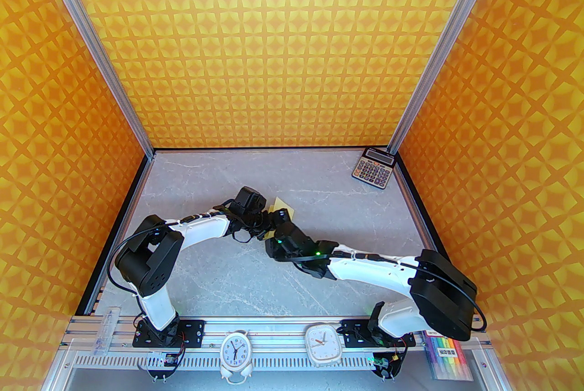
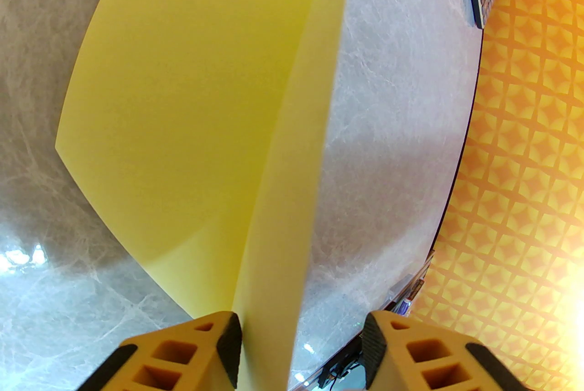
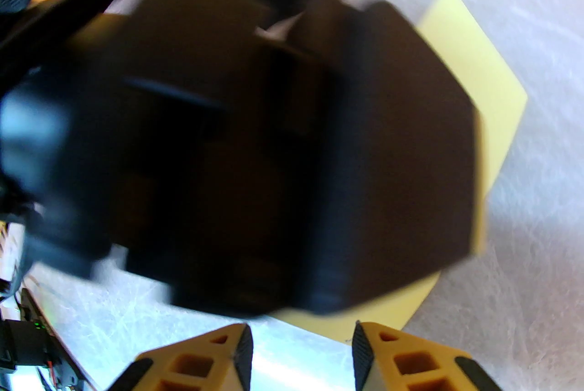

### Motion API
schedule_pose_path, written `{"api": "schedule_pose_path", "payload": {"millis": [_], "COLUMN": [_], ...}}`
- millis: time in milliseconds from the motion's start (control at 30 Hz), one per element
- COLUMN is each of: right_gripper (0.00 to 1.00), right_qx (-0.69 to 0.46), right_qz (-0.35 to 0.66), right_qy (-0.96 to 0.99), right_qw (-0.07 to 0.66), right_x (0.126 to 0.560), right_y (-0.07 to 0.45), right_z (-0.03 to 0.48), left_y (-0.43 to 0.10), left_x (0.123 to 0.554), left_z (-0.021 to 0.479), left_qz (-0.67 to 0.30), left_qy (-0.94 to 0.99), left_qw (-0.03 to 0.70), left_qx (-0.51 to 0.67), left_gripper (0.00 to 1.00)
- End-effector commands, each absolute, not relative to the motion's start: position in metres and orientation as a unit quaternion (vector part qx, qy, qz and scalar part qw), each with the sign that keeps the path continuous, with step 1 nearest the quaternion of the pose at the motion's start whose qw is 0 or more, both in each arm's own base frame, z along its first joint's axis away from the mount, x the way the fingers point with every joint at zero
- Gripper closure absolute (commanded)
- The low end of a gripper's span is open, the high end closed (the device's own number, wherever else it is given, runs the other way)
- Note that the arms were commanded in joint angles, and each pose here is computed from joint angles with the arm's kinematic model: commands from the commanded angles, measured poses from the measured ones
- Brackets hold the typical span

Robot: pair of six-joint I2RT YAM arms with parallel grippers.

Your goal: Fold a paper plane with a square sheet of paper (fold left side to right side)

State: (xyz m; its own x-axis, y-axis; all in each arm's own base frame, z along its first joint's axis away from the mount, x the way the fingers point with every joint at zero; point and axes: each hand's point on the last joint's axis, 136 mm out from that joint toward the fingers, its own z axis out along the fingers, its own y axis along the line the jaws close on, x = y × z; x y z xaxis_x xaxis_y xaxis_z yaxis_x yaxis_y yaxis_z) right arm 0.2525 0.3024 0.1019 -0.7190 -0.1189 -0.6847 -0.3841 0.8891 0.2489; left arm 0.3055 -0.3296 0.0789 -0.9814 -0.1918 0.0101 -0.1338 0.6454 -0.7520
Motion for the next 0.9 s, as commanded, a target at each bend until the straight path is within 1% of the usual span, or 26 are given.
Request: {"api": "schedule_pose_path", "payload": {"millis": [0, 167, 333, 367, 467, 533, 600, 767, 867], "right_gripper": [0.55, 0.54, 0.62, 0.66, 0.84, 0.91, 1.0, 1.0, 1.0], "right_qx": [-0.163, -0.173, -0.168, -0.167, -0.163, -0.162, -0.161, -0.157, -0.142], "right_qz": [0.141, 0.12, 0.093, 0.085, 0.075, 0.079, 0.079, 0.091, 0.117], "right_qy": [0.906, 0.91, 0.914, 0.915, 0.916, 0.914, 0.914, 0.916, 0.919], "right_qw": [0.363, 0.356, 0.357, 0.357, 0.359, 0.363, 0.363, 0.357, 0.349], "right_x": [0.257, 0.257, 0.265, 0.266, 0.267, 0.266, 0.265, 0.263, 0.265], "right_y": [0.302, 0.307, 0.306, 0.304, 0.3, 0.299, 0.297, 0.296, 0.293], "right_z": [0.103, 0.097, 0.094, 0.093, 0.092, 0.094, 0.095, 0.092, 0.089], "left_y": [-0.335, -0.335, -0.335, -0.334, -0.334, -0.334, -0.333, -0.323, -0.314], "left_x": [0.308, 0.308, 0.308, 0.307, 0.307, 0.308, 0.308, 0.312, 0.316], "left_z": [0.08, 0.08, 0.08, 0.08, 0.08, 0.08, 0.08, 0.081, 0.087], "left_qz": [-0.41, -0.409, -0.409, -0.408, -0.407, -0.406, -0.405, -0.394, -0.386], "left_qy": [0.907, 0.907, 0.908, 0.908, 0.908, 0.909, 0.91, 0.913, 0.916], "left_qw": [0.038, 0.038, 0.038, 0.037, 0.037, 0.037, 0.037, 0.046, 0.059], "left_qx": [-0.09, -0.089, -0.089, -0.089, -0.087, -0.086, -0.087, -0.09, -0.088], "left_gripper": [0.51, 0.51, 0.51, 0.51, 0.51, 0.51, 0.51, 0.5, 0.49]}}
